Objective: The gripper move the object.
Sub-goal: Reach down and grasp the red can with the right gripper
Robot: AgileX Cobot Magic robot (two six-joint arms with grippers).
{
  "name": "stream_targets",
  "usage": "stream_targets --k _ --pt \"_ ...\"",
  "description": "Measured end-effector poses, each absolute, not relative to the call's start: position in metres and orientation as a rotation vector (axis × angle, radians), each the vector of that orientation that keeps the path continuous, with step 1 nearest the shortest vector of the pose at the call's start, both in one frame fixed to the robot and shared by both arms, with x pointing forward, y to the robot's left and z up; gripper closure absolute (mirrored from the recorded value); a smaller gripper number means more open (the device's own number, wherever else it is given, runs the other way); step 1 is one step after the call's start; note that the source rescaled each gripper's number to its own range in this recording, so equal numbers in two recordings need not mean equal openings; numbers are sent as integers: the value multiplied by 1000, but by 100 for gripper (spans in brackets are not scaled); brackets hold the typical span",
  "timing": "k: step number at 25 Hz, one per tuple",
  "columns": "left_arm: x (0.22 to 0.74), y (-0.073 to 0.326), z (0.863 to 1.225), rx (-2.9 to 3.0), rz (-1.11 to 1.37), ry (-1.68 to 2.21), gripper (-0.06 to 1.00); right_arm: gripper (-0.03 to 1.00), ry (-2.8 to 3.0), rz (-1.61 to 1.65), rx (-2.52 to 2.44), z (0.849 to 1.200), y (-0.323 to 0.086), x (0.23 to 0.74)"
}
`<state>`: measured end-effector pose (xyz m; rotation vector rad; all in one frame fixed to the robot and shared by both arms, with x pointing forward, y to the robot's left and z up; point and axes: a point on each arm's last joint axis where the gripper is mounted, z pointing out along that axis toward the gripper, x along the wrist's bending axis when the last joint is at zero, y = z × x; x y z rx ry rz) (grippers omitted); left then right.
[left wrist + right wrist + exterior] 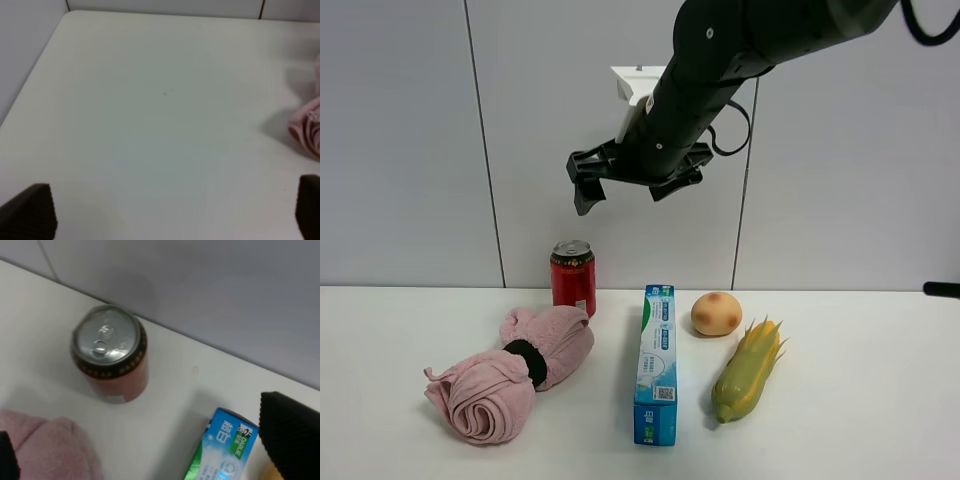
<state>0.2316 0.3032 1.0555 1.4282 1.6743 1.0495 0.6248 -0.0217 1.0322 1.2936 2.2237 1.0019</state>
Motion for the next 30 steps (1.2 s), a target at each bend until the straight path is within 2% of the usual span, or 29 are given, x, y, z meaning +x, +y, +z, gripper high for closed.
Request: stream_targets --k 7,30 --pt "232 303 1056 1428 1050 1674 -6 -3 2255 990 1284 992 -2 634" --pt "232 303 1056 1428 1050 1674 -6 -3 2147 1242 1061 924 25 657"
